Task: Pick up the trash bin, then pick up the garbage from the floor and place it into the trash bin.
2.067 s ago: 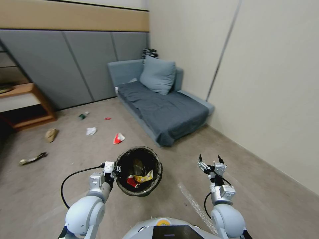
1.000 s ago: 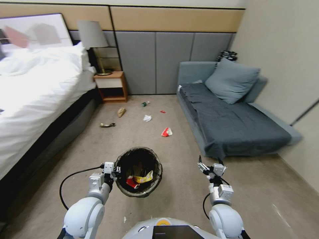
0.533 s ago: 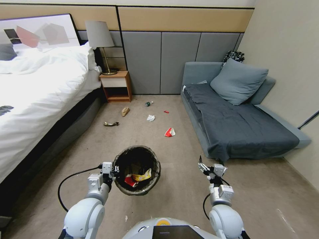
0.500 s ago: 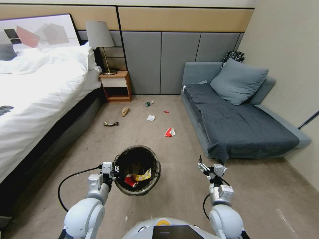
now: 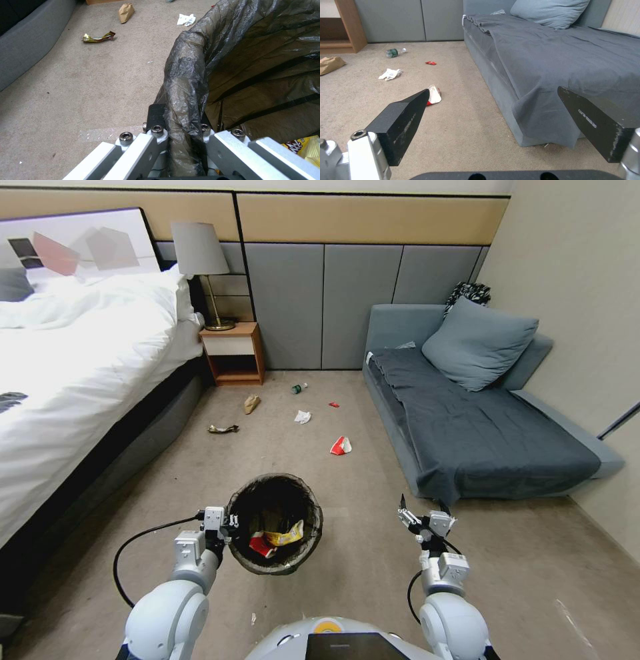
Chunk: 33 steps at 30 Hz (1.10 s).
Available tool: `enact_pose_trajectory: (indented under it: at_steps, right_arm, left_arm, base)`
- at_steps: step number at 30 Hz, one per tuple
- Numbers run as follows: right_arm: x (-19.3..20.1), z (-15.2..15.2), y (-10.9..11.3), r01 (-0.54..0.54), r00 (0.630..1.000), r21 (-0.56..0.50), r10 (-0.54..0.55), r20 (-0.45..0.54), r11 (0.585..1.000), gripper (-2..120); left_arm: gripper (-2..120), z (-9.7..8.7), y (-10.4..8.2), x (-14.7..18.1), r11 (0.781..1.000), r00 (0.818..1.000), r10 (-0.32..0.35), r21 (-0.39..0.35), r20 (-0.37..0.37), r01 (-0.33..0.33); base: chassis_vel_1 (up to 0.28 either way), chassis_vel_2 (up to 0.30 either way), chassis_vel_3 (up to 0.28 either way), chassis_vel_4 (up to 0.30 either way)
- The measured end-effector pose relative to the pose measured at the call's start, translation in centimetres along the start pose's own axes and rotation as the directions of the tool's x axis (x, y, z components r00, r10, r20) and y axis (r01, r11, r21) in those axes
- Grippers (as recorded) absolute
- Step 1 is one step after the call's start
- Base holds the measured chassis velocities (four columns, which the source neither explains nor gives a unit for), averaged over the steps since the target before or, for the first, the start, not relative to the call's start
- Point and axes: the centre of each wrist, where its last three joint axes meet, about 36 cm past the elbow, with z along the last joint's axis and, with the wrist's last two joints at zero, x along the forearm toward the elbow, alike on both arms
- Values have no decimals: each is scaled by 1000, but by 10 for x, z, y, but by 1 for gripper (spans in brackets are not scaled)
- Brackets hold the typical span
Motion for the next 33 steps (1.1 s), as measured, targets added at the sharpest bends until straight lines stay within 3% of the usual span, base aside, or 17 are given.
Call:
enact_pose_trajectory:
  at_steps: [33]
  right_arm:
    - [0, 6, 1, -3, 1000, 8, 3, -14, 1000, 100]
  left_arm:
    - [1, 3, 0, -4, 1000, 1000, 6, -6, -12, -6]
  base:
    - [-64, 65, 65, -63]
